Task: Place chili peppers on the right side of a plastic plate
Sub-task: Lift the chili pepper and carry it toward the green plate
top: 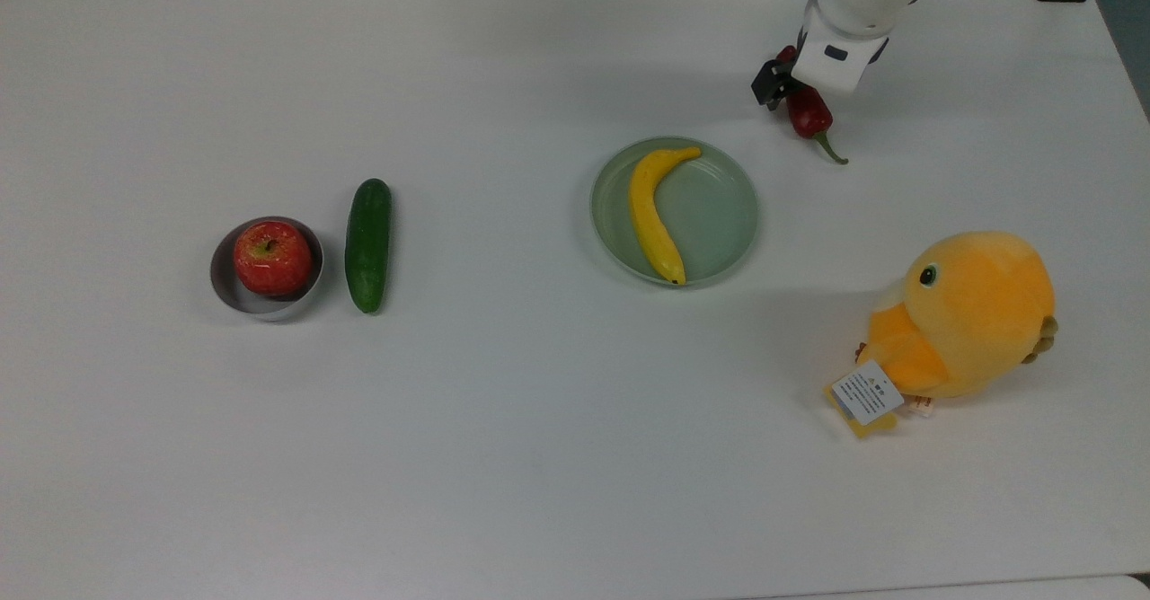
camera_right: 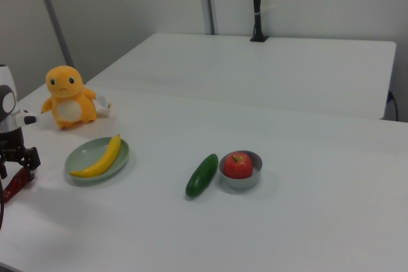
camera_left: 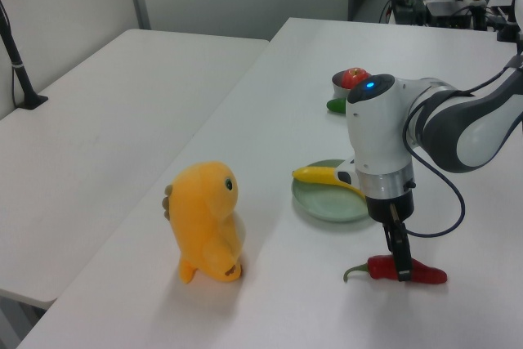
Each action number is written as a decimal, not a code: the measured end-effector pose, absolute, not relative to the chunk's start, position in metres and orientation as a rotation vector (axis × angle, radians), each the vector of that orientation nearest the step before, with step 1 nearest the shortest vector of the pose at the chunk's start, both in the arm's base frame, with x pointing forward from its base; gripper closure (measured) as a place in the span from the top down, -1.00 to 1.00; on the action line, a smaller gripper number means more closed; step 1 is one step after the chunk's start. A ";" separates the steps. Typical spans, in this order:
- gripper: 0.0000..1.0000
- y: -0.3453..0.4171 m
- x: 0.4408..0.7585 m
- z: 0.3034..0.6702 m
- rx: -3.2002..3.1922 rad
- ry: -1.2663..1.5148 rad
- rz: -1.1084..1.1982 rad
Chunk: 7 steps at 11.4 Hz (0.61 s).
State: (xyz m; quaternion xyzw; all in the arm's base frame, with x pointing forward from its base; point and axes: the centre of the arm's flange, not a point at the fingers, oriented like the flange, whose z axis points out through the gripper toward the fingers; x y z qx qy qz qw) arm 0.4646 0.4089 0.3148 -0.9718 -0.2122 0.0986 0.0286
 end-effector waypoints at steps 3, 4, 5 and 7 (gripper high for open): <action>0.43 0.410 0.465 0.312 -3.008 -0.676 0.269; 0.07 0.411 0.466 0.312 -3.003 -0.672 0.245; -0.19 0.411 0.466 0.311 -3.002 -0.671 0.236; -0.19 0.411 0.466 0.311 -3.000 -0.670 0.230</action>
